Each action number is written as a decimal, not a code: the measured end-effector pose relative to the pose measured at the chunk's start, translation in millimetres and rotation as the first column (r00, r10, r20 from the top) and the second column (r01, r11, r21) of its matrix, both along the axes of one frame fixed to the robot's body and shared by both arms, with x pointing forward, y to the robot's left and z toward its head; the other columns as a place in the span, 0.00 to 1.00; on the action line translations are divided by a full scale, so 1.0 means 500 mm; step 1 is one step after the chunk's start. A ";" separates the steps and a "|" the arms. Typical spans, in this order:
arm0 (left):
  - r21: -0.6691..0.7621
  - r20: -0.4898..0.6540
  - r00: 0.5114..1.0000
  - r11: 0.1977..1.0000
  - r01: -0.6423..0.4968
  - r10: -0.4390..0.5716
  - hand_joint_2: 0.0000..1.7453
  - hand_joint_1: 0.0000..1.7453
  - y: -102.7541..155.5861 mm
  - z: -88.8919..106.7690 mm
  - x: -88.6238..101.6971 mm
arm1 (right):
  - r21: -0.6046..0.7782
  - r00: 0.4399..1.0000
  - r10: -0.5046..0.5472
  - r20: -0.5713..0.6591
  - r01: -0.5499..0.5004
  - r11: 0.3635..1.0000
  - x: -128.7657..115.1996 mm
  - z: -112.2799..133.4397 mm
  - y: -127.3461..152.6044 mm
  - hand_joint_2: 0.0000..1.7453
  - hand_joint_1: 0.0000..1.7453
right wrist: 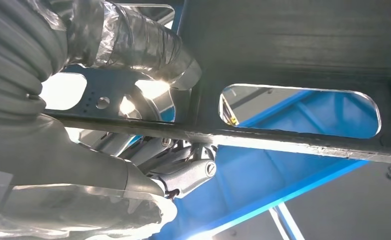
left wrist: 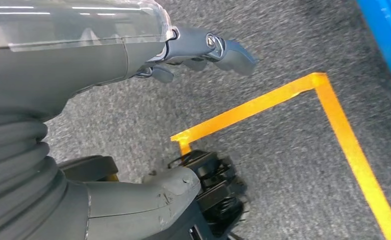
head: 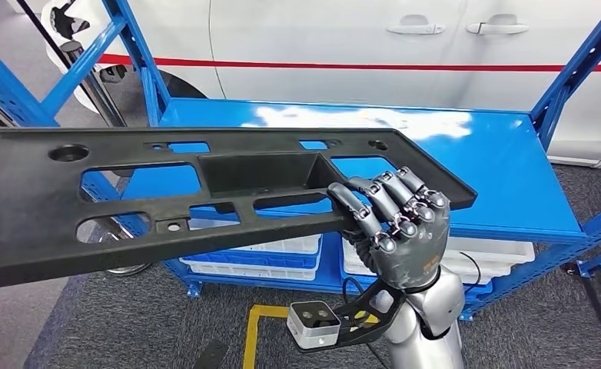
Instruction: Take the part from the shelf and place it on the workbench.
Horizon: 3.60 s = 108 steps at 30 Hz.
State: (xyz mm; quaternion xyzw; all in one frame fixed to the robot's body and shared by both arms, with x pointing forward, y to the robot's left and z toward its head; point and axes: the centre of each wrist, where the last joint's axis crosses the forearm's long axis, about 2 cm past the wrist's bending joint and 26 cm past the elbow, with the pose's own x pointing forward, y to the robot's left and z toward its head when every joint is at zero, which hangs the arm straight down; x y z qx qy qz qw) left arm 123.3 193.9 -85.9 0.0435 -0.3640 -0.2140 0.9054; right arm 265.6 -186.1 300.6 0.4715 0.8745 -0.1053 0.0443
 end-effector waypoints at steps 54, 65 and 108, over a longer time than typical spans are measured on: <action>-0.008 -0.001 1.000 1.000 0.022 -0.022 1.00 0.00 0.008 0.004 0.021 | -0.020 0.999 -0.047 -0.019 0.047 0.999 0.024 -0.001 -0.007 1.00 1.00; -0.015 -0.002 1.000 1.000 0.021 -0.021 1.00 0.00 0.008 0.004 0.022 | -0.032 0.998 -0.055 -0.019 0.054 0.998 0.025 -0.001 -0.005 1.00 1.00; -0.020 -0.002 1.000 1.000 0.013 -0.013 1.00 0.00 -0.003 0.007 0.024 | -0.030 0.999 -0.048 -0.013 0.047 0.998 0.025 0.003 -0.001 1.00 1.00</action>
